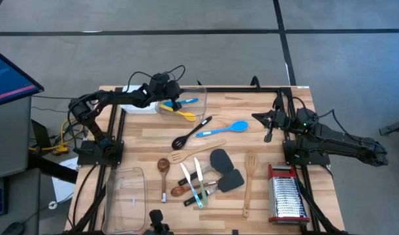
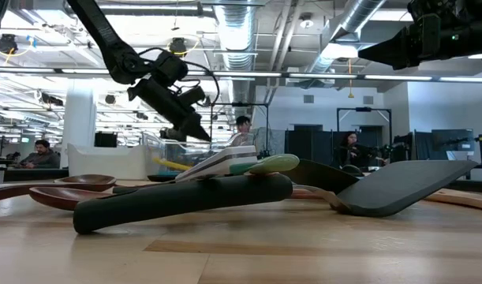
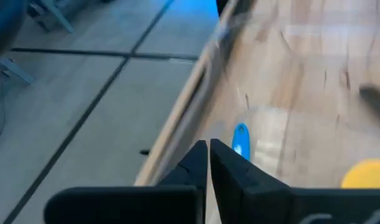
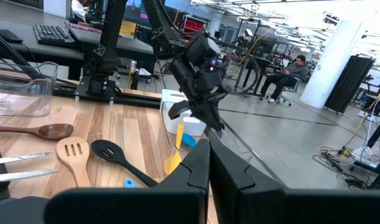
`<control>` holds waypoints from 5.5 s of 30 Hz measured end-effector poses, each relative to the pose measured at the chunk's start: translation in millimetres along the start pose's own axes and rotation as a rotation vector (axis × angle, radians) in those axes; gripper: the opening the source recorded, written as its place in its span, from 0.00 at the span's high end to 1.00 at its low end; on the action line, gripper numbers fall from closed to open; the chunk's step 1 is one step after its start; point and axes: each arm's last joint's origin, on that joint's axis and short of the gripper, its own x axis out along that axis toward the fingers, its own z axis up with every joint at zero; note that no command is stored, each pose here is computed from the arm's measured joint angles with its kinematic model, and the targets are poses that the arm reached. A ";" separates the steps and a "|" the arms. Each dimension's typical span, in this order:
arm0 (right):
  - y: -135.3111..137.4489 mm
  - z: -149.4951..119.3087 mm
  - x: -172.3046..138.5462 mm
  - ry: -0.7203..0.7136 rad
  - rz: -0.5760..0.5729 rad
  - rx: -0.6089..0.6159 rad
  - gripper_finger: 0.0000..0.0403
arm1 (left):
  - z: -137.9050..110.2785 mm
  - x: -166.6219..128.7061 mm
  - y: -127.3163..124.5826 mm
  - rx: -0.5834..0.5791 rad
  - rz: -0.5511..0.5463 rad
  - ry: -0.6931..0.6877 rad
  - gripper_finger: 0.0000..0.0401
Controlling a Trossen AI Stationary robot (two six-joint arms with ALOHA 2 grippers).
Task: Pick & Place Kitchen Items
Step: Adjust the top transparent bin, then put the green table knife into the white bin
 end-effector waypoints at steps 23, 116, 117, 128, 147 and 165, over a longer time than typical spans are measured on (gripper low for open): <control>-3.8 -1.8 -0.1 0.018 -0.034 -0.015 1.00 | 57.3 -78.8 -108.1 -0.053 -0.094 -0.021 1.00; -8.6 -5.1 -0.4 0.048 -0.072 -0.014 1.00 | -19.8 11.3 -152.9 -0.389 0.050 -0.068 1.00; -8.6 -5.1 -0.4 0.048 -0.072 -0.014 1.00 | -21.2 10.7 -154.5 -0.385 0.046 -0.058 1.00; -8.6 -5.1 -0.4 0.048 -0.072 -0.014 1.00 | -39.5 3.2 -161.1 -0.461 0.032 0.000 1.00; -8.5 -5.1 -0.4 0.049 -0.072 -0.014 1.00 | 6.1 -36.2 -162.6 -0.442 -0.033 -0.143 1.00; -8.5 -5.1 -0.4 0.049 -0.072 -0.014 1.00 | 48.8 -101.9 -167.7 -0.364 -0.146 -0.299 1.00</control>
